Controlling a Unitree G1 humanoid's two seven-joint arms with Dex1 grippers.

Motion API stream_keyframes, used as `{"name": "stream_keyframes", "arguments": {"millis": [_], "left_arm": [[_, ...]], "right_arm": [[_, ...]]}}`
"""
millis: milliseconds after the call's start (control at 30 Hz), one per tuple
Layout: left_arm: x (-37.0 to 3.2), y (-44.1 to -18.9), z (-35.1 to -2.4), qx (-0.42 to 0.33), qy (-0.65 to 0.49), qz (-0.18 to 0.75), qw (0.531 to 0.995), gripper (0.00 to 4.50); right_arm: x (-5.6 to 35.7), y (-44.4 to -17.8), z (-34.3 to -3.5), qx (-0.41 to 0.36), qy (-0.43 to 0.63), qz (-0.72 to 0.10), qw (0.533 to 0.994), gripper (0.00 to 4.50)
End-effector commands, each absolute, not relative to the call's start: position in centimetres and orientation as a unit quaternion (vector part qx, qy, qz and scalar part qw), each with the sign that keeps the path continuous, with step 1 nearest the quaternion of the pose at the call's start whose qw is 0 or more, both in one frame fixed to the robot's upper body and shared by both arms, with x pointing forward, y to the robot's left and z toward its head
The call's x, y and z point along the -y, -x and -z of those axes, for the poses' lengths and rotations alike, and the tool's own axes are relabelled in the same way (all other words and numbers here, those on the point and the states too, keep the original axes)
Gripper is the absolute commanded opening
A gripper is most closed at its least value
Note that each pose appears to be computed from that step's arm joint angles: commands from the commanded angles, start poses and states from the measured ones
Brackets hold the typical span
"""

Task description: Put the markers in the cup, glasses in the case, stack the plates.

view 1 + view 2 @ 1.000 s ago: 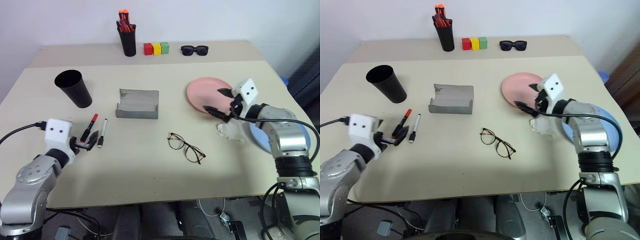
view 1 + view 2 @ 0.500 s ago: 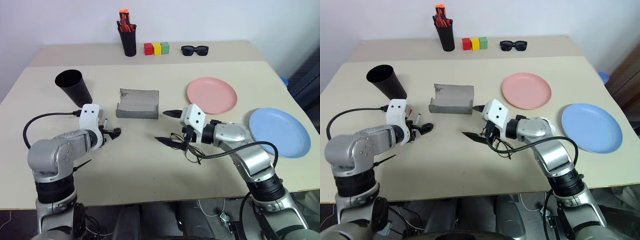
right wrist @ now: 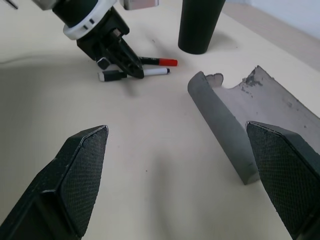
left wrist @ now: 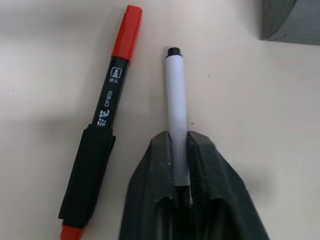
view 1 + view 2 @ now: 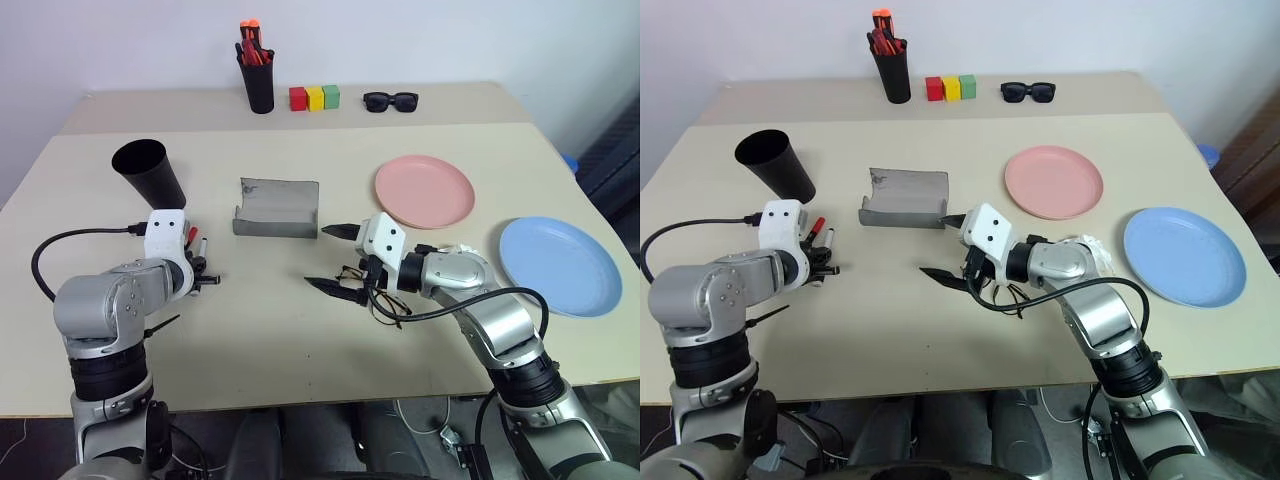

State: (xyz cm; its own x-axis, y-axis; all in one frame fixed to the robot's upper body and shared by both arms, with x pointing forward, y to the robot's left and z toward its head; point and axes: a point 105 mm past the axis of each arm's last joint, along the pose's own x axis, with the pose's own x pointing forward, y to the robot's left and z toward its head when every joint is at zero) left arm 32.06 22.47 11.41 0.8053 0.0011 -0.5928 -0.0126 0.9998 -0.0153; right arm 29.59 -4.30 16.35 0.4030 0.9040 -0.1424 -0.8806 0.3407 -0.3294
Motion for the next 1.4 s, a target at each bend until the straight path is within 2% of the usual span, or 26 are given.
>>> {"name": "stream_keyframes", "arguments": {"millis": [33, 100, 167, 233, 300, 400, 567, 900, 1000, 1133, 1267, 1367, 1400], "left_arm": [[-23.0, -33.3, -15.1, -0.183, -0.051, -0.008, 0.982, 0.31], [-22.1, -33.5, -19.4, -0.056, -0.106, 0.017, 0.993, 0.31], [-20.7, -32.7, -24.5, 0.089, -0.13, 0.059, 0.986, 0.31], [-22.1, -32.7, -27.5, 0.16, -0.123, 0.023, 0.979, 0.31], [-24.4, -33.5, -29.2, 0.192, -0.138, -0.044, 0.971, 0.31], [-26.7, -35.0, -30.6, 0.219, -0.178, -0.122, 0.951, 0.31], [-29.5, -37.8, -29.7, 0.21, -0.181, -0.197, 0.94, 0.31], [-29.4, -40.7, -26.6, 0.198, -0.151, -0.174, 0.953, 0.31], [-29.6, -41.3, -26.2, 0.195, -0.145, -0.174, 0.954, 1.21], [-29.4, -41.5, -26.3, 0.203, -0.132, -0.167, 0.956, 3.12], [-29.4, -40.1, -28.0, 0.244, -0.099, -0.157, 0.952, 3.12], [-28.6, -38.1, -28.9, 0.255, -0.065, -0.097, 0.96, 3.12], [-28.3, -36.8, -28.8, 0.242, -0.083, -0.068, 0.964, 3.4]], "right_arm": [[3.5, -29.6, -17.9, 0.066, 0.181, -0.55, 0.812, 4.5], [3.3, -30.0, -18.9, 0.087, 0.167, -0.543, 0.819, 4.5], [3.2, -31.0, -21.1, 0.124, 0.128, -0.517, 0.837, 4.5], [3.2, -32.3, -23.6, 0.166, 0.092, -0.478, 0.858, 4.5], [2.7, -32.9, -25.1, 0.188, 0.07, -0.463, 0.863, 4.5], [1.4, -33.2, -26.2, 0.209, 0.06, -0.458, 0.862, 4.5], [-1.3, -32.5, -26.5, 0.221, 0.043, -0.475, 0.851, 4.5], [-2.2, -31.0, -25.4, 0.212, 0.032, -0.492, 0.844, 4.5], [-2.1, -30.9, -25.2, 0.208, 0.035, -0.493, 0.844, 4.5], [-1.9, -30.8, -25.0, 0.205, 0.038, -0.493, 0.844, 4.5], [-1.6, -30.9, -24.9, 0.202, 0.042, -0.49, 0.847, 4.5], [-1.0, -31.0, -24.7, 0.197, 0.052, -0.488, 0.849, 4.5], [-0.5, -31.2, -24.5, 0.192, 0.059, -0.487, 0.85, 4.5]]}}
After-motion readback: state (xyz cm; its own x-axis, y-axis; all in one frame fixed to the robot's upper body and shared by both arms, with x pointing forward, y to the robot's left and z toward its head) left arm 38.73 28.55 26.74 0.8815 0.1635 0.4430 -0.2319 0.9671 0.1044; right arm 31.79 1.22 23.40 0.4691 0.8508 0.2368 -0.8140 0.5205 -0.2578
